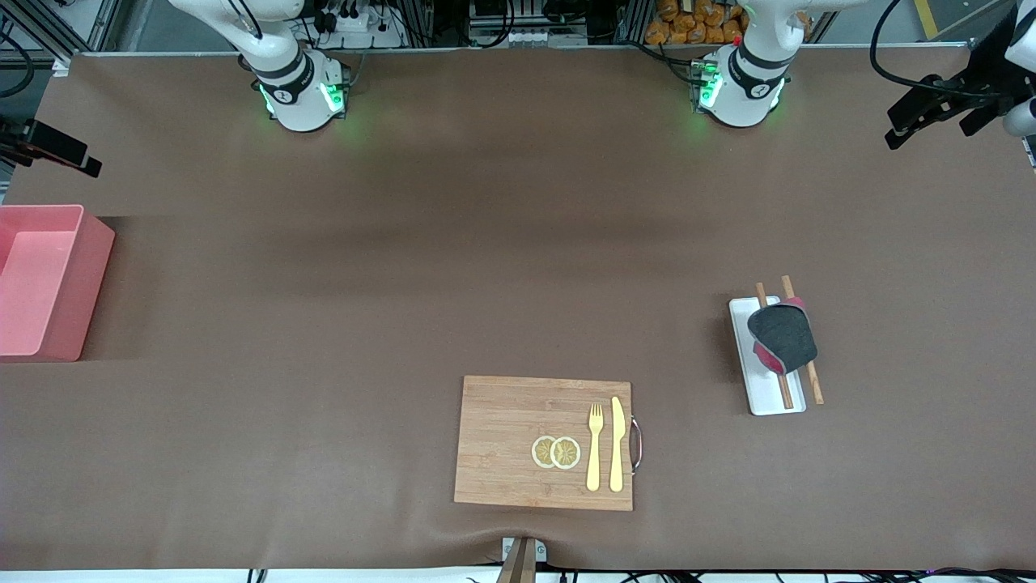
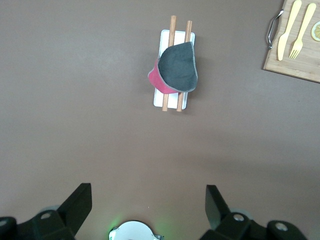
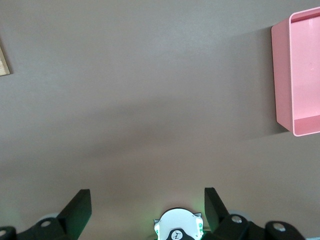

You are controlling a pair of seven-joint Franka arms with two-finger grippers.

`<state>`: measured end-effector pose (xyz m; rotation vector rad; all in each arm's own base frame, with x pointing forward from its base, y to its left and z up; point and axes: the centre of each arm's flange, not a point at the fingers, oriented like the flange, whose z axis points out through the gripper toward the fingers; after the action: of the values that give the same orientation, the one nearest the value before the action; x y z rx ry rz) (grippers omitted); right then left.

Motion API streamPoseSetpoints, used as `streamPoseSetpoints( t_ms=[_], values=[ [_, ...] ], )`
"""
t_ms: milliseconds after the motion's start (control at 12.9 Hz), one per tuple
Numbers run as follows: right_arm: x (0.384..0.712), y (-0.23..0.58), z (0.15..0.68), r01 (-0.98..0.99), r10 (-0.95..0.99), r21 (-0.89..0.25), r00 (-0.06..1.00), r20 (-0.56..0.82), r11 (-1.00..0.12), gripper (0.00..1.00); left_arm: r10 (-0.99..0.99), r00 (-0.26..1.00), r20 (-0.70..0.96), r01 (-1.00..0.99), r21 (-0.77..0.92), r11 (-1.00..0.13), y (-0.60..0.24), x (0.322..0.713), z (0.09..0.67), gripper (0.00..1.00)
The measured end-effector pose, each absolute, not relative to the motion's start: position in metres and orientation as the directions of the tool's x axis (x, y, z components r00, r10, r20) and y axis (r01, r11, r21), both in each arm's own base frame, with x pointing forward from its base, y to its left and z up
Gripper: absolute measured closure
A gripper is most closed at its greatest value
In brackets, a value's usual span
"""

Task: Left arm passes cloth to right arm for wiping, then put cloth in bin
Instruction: 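Reach the left gripper down to the grey-pink cloth on the tray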

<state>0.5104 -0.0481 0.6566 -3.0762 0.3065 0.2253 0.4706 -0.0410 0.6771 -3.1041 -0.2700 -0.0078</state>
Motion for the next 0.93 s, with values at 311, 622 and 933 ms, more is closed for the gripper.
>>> streamPoseSetpoints(
  t_ms=[311, 622, 933],
  values=[
    [0.51, -0.048, 0.657, -0.199, -0.193, -0.027, 0.97, -0.148, -0.98, 0.0, 0.169, 0.986, -0.001, 0.169, -0.027, -0.985, -0.039, 0.474, 0.674, 0.0],
    [0.51, -0.048, 0.656, -0.199, -0.193, -0.027, 0.97, -0.149, -0.98, 0.0, 0.145, 0.985, -0.089, 0.142, -0.039, -0.989, -0.038, 0.513, 0.624, 0.0],
    [0.51, -0.048, 0.656, -0.199, -0.193, -0.027, 0.97, -0.149, -0.98, 0.0, 0.191, 0.979, -0.067, 0.189, -0.03, -0.982, -0.01, 0.546, 0.545, 0.0]
  ],
)
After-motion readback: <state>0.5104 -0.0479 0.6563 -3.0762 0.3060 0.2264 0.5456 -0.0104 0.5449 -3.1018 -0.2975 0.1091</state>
